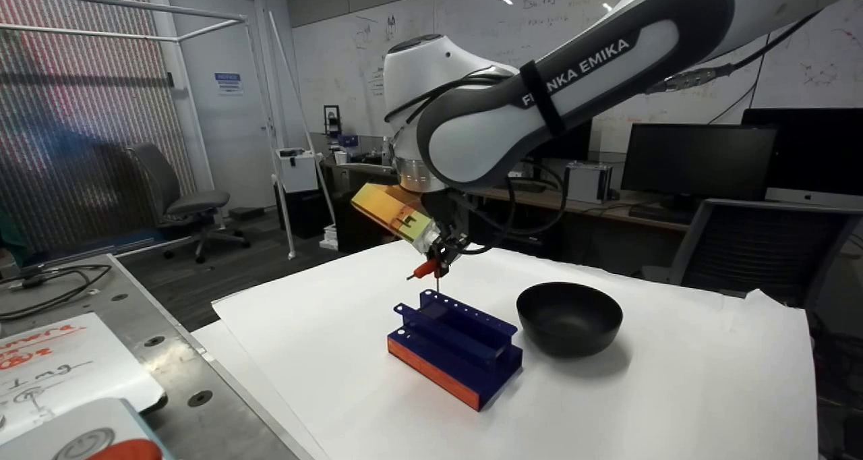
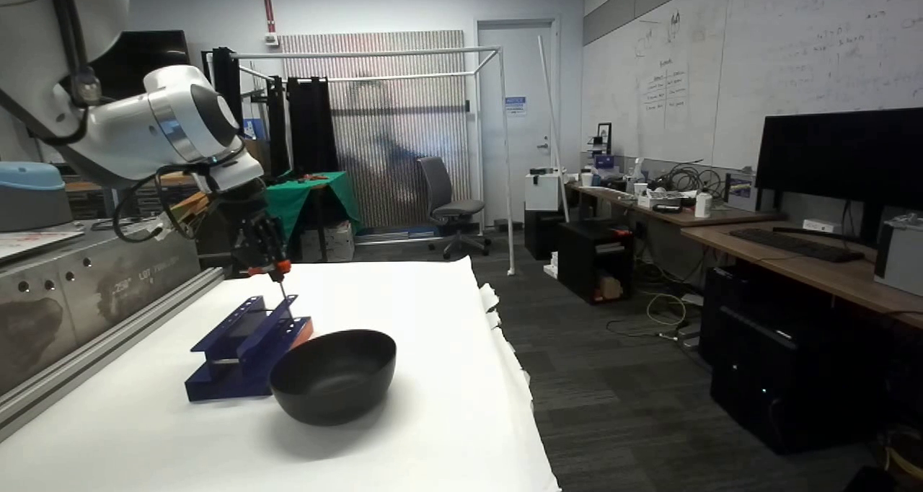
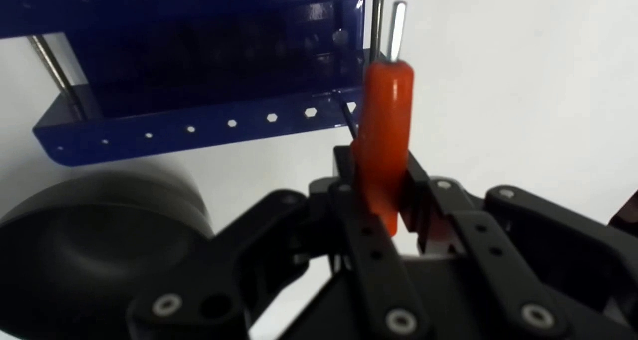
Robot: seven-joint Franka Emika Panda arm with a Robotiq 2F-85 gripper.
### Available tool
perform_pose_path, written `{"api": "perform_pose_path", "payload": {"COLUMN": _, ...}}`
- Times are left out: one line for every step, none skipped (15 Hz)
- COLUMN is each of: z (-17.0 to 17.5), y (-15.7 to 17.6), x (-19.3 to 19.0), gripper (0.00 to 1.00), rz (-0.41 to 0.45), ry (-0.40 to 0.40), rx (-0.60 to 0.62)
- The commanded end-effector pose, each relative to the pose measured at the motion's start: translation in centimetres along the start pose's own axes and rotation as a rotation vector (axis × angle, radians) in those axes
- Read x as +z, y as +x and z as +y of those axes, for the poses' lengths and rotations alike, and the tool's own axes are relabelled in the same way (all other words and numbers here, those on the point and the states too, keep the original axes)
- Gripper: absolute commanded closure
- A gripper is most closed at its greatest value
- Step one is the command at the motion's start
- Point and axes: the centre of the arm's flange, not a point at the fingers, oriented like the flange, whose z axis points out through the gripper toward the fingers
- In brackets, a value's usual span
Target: Pick up the orange object and put it in the bowl
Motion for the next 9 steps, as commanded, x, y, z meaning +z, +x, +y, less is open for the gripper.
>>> {"api": "perform_pose_path", "payload": {"z": 1.0, "y": 1.3, "x": -5.3, "gripper": 0.85, "rz": 0.004, "ry": -0.004, "rx": -0.045}}
{"api": "perform_pose_path", "payload": {"z": 1.3, "y": 1.6, "x": -6.5, "gripper": 0.85, "rz": 0.008, "ry": -0.004, "rx": -0.054}}
{"api": "perform_pose_path", "payload": {"z": 1.8, "y": 2.0, "x": -7.9, "gripper": 0.85, "rz": 0.010, "ry": -0.001, "rx": -0.061}}
{"api": "perform_pose_path", "payload": {"z": 2.2, "y": 2.5, "x": -9.4, "gripper": 0.84, "rz": 0.013, "ry": 0.004, "rx": -0.063}}
{"api": "perform_pose_path", "payload": {"z": 2.4, "y": 2.9, "x": -10.9, "gripper": 0.84, "rz": 0.022, "ry": 0.009, "rx": -0.059}}
{"api": "perform_pose_path", "payload": {"z": 2.7, "y": 3.4, "x": -12.1, "gripper": 0.84, "rz": 0.031, "ry": -0.001, "rx": -0.059}}
{"api": "perform_pose_path", "payload": {"z": 2.8, "y": 3.9, "x": -13.0, "gripper": 0.84, "rz": 0.055, "ry": -0.019, "rx": -0.049}}
{"api": "perform_pose_path", "payload": {"z": 3.1, "y": 4.3, "x": -13.3, "gripper": 0.85, "rz": 0.113, "ry": -0.058, "rx": -0.023}}
{"api": "perform_pose_path", "payload": {"z": 3.2, "y": 4.9, "x": -13.2, "gripper": 0.85, "rz": 0.156, "ry": -0.086, "rx": -0.002}}
